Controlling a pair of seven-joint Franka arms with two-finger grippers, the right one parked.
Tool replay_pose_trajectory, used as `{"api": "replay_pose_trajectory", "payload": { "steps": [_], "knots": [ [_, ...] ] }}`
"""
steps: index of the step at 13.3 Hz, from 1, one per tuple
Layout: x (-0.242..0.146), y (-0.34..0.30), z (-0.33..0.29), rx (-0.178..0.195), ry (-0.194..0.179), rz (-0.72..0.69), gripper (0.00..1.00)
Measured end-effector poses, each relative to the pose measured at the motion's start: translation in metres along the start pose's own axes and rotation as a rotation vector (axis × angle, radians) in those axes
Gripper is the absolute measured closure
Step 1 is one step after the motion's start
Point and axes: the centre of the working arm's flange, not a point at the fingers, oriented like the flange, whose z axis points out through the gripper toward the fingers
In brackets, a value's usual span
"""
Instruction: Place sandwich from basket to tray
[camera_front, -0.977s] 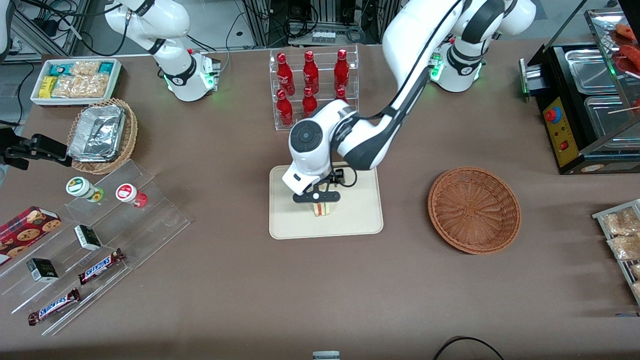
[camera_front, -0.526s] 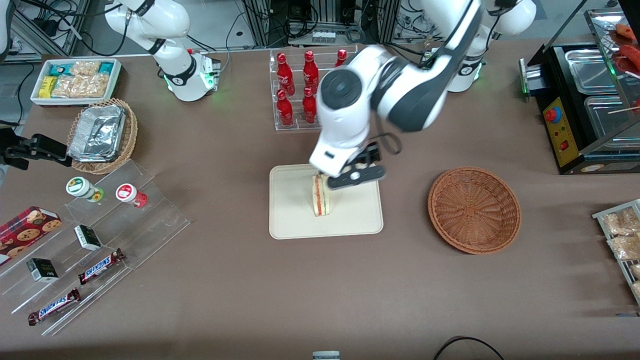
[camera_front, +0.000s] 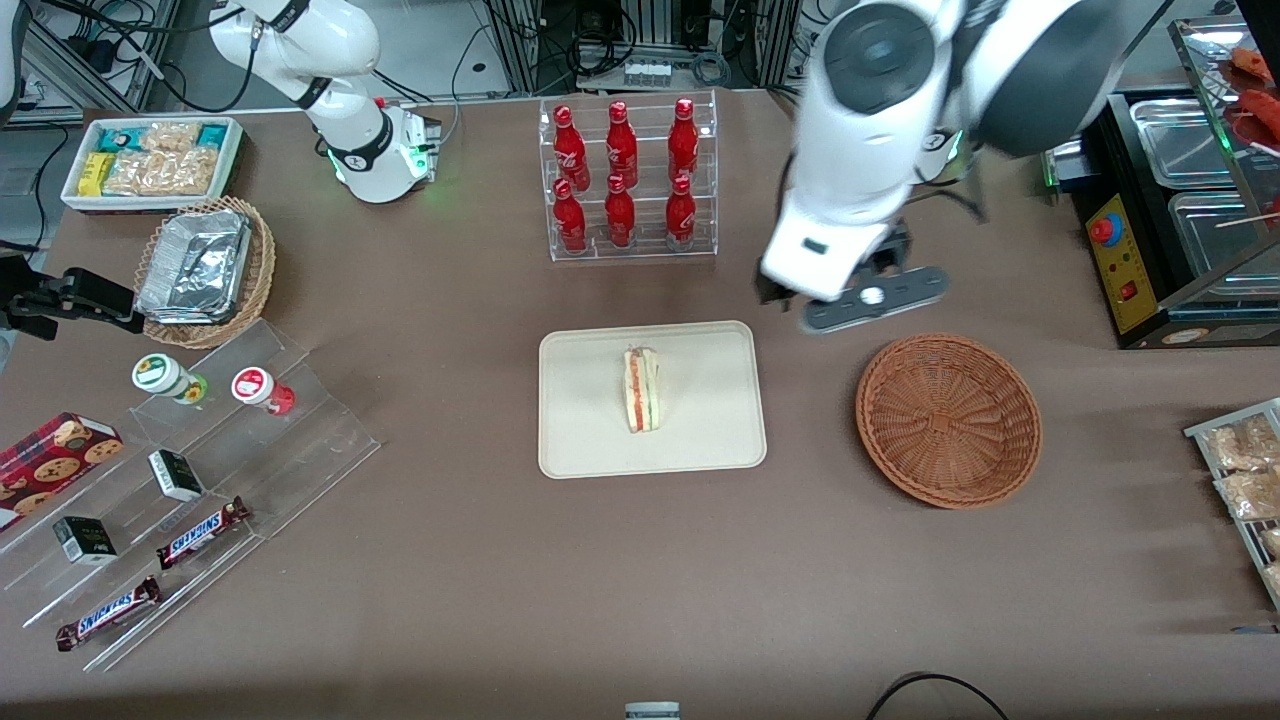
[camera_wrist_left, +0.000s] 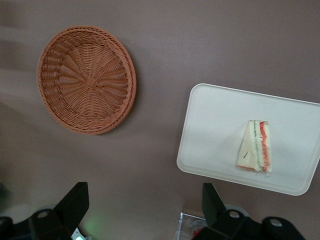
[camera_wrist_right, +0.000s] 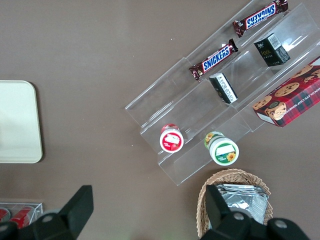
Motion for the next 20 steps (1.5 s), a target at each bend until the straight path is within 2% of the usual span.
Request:
{"api": "replay_pose_trajectory", "payload": {
  "steps": [10,14,17,18,20],
  "knots": [
    [0.062,-0.206,-0.027,-0.034,-0.048,0.167,0.0],
    [0.079,-0.274,-0.021,-0.092,-0.079,0.19,0.0],
    [0.081,-0.307,-0.012,-0.108,-0.098,0.234,0.0],
    [0.078,-0.307,-0.007,-0.111,-0.096,0.241,0.0],
    [0.07,-0.303,0.001,-0.117,-0.066,0.252,0.0]
  ]
}}
